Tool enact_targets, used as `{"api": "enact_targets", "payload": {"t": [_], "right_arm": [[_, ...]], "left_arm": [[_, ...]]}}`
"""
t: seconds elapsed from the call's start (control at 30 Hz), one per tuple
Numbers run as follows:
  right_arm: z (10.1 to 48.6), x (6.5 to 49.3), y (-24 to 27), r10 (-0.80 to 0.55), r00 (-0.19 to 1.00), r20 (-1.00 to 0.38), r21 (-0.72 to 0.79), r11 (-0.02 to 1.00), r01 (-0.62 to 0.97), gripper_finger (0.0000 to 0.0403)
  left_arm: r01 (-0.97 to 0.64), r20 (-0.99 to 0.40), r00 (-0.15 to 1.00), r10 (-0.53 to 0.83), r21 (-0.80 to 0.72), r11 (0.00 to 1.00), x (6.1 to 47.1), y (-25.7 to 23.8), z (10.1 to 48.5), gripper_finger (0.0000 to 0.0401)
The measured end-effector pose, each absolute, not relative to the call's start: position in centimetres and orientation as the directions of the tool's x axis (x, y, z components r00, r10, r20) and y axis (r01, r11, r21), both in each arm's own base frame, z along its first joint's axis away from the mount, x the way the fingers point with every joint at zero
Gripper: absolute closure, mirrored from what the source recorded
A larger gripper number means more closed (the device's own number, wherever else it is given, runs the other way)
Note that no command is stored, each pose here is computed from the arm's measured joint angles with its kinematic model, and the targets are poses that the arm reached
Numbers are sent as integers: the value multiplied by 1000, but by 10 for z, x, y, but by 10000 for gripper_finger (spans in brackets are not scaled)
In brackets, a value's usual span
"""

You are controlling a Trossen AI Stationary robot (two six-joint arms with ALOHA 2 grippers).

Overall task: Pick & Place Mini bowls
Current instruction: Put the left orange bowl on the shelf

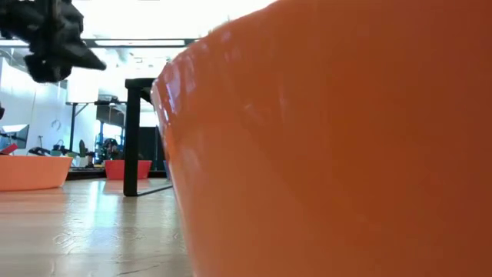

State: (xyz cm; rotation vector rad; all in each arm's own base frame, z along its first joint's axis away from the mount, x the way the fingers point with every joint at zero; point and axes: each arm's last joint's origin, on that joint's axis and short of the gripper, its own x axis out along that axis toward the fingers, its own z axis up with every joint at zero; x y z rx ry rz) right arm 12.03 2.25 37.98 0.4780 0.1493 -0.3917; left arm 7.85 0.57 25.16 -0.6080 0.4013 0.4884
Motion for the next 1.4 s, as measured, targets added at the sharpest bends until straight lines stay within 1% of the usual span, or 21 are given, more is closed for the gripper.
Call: {"api": "enact_targets", "payload": {"t": [0.1,0.2,0.33,0.43,0.53,0.63,0.73,0.87,0.97,1.1,1.27,1.4], "right_arm": [[387,122,23,-329,911,-248,403,820,405,394],[392,121,23,-332,902,-277,378,825,420,394],[401,118,22,-336,891,-305,352,830,434,394],[409,115,21,-337,891,-303,353,829,433,394],[416,112,20,-334,898,-285,361,831,424,394],[420,110,19,-330,903,-275,330,850,411,394],[423,109,21,-265,922,-281,323,879,351,394],[426,108,23,-144,946,-290,340,909,242,394],[429,107,24,-104,952,-287,354,912,206,394],[431,106,24,-95,955,-279,361,912,197,394],[432,105,24,-95,956,-277,362,912,195,394],[432,105,24,-95,956,-278,361,912,195,394]], "left_arm": [[-580,-591,763,262,-448,680,78,4,243,401],[-618,-673,716,187,-486,618,79,2,236,401],[-671,-742,664,98,-532,517,84,-1,231,401],[-699,-771,635,55,-543,464,87,-3,228,401],[-716,-791,611,28,-538,445,90,-4,226,401],[-731,-807,590,25,-520,442,91,-4,224,401],[-759,-824,565,26,-507,409,91,-4,222,401],[-791,-836,547,33,-503,348,92,-4,221,401],[-805,-842,538,28,-504,313,93,-4,220,399],[-825,-858,513,25,-485,289,97,-4,218,376],[-848,-882,471,24,-445,287,102,-5,214,332],[-864,-905,425,18,-400,305,107,-5,210,313]]}}
